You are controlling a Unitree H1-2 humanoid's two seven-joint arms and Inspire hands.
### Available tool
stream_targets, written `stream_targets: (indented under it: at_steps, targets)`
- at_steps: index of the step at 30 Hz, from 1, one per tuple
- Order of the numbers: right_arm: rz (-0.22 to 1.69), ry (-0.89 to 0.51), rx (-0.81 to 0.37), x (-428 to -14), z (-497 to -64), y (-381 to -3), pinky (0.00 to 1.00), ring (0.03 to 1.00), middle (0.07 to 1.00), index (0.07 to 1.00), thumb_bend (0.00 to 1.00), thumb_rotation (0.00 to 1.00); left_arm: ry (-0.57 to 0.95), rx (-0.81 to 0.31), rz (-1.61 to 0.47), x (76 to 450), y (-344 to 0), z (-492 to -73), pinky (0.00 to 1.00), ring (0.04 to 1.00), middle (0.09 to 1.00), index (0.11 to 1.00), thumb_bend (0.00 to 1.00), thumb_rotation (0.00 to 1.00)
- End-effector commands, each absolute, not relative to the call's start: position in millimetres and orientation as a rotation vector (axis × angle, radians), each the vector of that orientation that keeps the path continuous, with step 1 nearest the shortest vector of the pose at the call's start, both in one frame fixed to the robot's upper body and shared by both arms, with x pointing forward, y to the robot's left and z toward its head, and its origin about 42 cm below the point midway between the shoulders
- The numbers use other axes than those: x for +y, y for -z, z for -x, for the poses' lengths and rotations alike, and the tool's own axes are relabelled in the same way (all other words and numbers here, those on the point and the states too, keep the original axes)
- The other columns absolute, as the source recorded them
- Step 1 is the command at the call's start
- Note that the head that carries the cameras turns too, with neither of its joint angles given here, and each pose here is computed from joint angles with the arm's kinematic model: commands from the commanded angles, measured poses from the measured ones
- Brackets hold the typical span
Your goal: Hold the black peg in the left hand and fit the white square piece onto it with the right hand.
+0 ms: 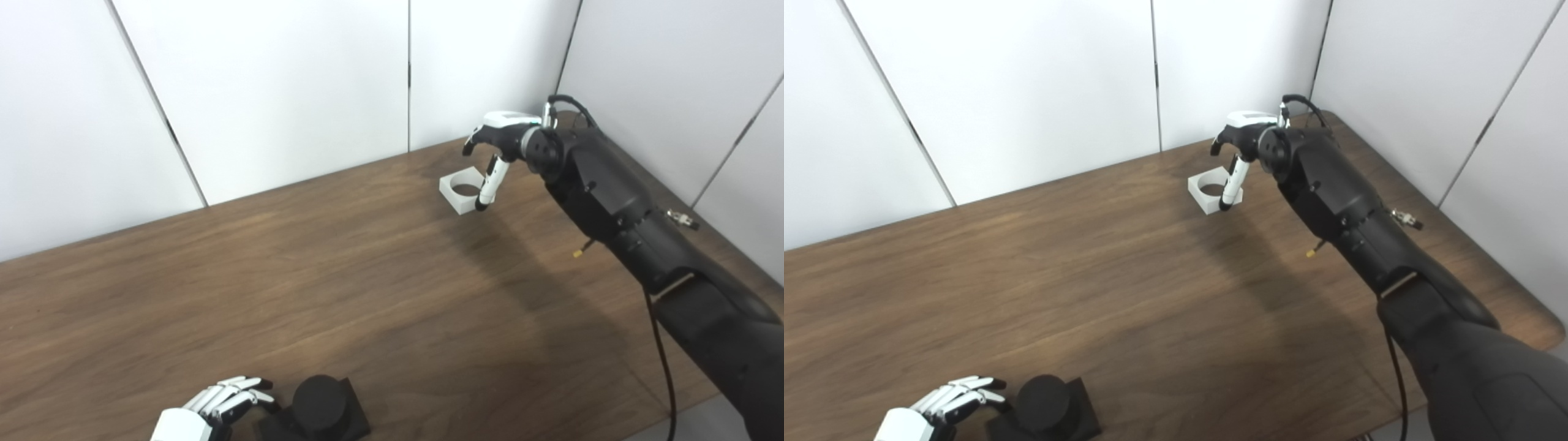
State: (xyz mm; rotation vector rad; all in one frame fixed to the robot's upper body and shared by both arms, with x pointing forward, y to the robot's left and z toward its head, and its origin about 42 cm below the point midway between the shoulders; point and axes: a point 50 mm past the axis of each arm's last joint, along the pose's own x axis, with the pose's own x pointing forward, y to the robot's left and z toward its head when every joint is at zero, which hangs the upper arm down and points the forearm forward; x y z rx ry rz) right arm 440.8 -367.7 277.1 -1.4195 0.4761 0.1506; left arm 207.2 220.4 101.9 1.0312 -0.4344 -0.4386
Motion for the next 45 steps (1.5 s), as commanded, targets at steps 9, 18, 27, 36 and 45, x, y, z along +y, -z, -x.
stream_targets:
  at_steps: [9, 18, 27, 36, 45]
  targets:
    - [1.490, -0.095, 0.409, -357.3, -465.2, -304.0, 1.00, 1.000, 0.992, 0.872, 0.92, 0.21, 0.457, -0.310, -1.066, 223.0, -82.6, -195.2, 0.67, 0.761, 0.731, 0.486, 0.51, 0.04]
    - [1.496, -0.091, 0.364, -354.7, -466.1, -298.6, 1.00, 1.000, 1.000, 0.879, 0.93, 0.20, 0.453, -0.309, -1.066, 220.5, -83.6, -193.8, 0.66, 0.760, 0.731, 0.486, 0.52, 0.04]
    - [1.531, -0.092, 0.355, -353.6, -465.9, -285.7, 1.00, 1.000, 1.000, 0.876, 0.91, 0.18, 0.452, -0.308, -1.066, 219.8, -84.8, -193.8, 0.66, 0.761, 0.731, 0.486, 0.52, 0.04]
    - [1.567, -0.100, 0.380, -351.4, -469.5, -280.8, 1.00, 1.000, 0.998, 0.855, 0.91, 0.16, 0.447, -0.305, -1.066, 218.5, -88.0, -192.8, 0.67, 0.766, 0.735, 0.487, 0.52, 0.04]
    - [1.586, -0.103, 0.385, -350.3, -467.8, -273.7, 1.00, 1.000, 0.994, 0.854, 0.90, 0.17, 0.442, -0.308, -1.061, 219.0, -88.3, -192.8, 0.67, 0.761, 0.730, 0.486, 0.52, 0.04]
